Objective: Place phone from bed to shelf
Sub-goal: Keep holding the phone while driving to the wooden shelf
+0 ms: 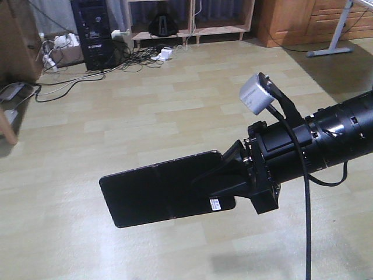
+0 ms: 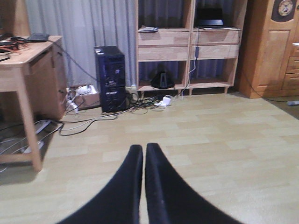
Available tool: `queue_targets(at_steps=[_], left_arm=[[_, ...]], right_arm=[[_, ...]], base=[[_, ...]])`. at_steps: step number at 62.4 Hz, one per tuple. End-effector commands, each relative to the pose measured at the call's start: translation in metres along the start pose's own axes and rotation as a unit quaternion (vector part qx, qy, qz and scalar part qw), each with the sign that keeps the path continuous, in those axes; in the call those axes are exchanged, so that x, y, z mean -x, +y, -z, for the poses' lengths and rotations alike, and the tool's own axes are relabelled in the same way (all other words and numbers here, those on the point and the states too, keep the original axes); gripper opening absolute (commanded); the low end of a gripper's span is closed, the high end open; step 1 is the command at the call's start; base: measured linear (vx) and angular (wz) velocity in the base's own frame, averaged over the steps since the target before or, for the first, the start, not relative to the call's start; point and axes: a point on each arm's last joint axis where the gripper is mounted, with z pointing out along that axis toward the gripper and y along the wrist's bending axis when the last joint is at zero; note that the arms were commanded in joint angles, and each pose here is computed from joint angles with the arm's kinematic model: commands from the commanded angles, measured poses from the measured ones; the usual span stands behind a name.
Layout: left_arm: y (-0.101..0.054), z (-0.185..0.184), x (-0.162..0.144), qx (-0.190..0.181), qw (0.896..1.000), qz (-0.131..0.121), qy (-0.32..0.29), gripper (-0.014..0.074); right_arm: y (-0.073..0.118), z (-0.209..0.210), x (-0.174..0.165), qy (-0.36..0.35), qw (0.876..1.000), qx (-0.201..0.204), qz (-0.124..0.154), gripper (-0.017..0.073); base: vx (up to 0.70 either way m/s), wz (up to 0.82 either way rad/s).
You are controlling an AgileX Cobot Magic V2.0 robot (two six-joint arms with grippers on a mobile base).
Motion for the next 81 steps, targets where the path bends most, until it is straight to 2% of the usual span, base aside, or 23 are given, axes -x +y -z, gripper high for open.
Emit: queue_targets(at_steps=[1, 81], left_arm=[[0.0016, 0.0030, 0.0142, 0.005, 0.999, 0.007, -0.053, 0.0001], [0.0016, 0.0030, 0.0142, 0.005, 0.999, 0.007, -0.053, 0.0001]], right_arm=[[0.0195, 0.0100, 0.0124, -0.036, 0.998, 0.042, 0.016, -0.0002], [0.0195, 0.0100, 0.0124, -0.036, 0.998, 0.042, 0.016, -0.0002]], base=[[0.45, -0.17], [0.47, -0.20]])
